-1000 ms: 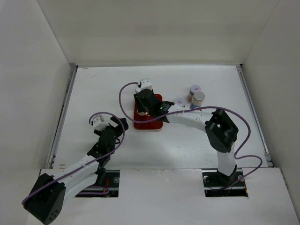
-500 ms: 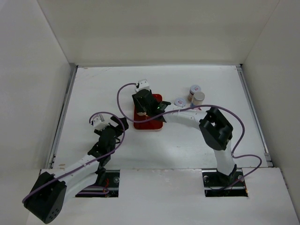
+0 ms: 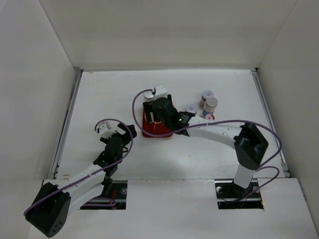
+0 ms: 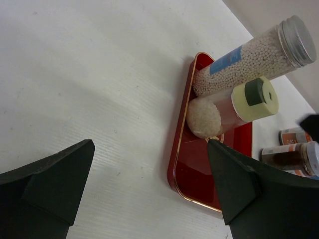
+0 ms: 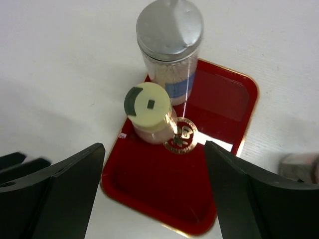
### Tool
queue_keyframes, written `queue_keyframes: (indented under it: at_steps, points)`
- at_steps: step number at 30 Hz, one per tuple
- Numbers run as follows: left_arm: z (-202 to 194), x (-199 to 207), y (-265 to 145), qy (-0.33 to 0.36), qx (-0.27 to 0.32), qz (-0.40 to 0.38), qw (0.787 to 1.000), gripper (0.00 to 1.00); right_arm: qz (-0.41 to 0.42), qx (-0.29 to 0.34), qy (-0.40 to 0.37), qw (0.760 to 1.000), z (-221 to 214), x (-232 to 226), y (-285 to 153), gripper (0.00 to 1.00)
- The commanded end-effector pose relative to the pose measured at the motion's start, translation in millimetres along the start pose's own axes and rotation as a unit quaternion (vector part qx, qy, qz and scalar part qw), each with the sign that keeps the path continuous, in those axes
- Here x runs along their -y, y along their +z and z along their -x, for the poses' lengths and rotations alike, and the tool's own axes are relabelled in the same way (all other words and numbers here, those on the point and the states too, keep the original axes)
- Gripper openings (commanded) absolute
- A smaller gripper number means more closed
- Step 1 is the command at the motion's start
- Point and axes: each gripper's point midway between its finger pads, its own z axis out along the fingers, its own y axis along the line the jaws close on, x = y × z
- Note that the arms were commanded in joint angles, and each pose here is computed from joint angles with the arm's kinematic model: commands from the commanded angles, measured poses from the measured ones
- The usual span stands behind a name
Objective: Organize the condiment bottles
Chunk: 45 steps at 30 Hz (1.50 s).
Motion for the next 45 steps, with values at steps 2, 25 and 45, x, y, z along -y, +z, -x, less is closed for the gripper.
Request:
queue_keyframes:
  at_steps: [2, 25, 45]
  points:
    - [1, 7, -1, -0.013, 0.005, -0.017, 1.0, 1.0, -0.017, 0.07, 0.051, 0.996, 39, 28, -60, 0.88]
    - [-5, -2, 4, -0.003, -0.004, 0.002, 1.0, 1.0, -0.232, -0.011, 0.161, 0.959, -73, 249, -89, 0.89]
    - [-1, -3, 6, -0.008, 0.002, 0.002, 1.0, 1.0, -0.123, 0.052, 0.136, 0.982, -16, 155, -124, 0.45]
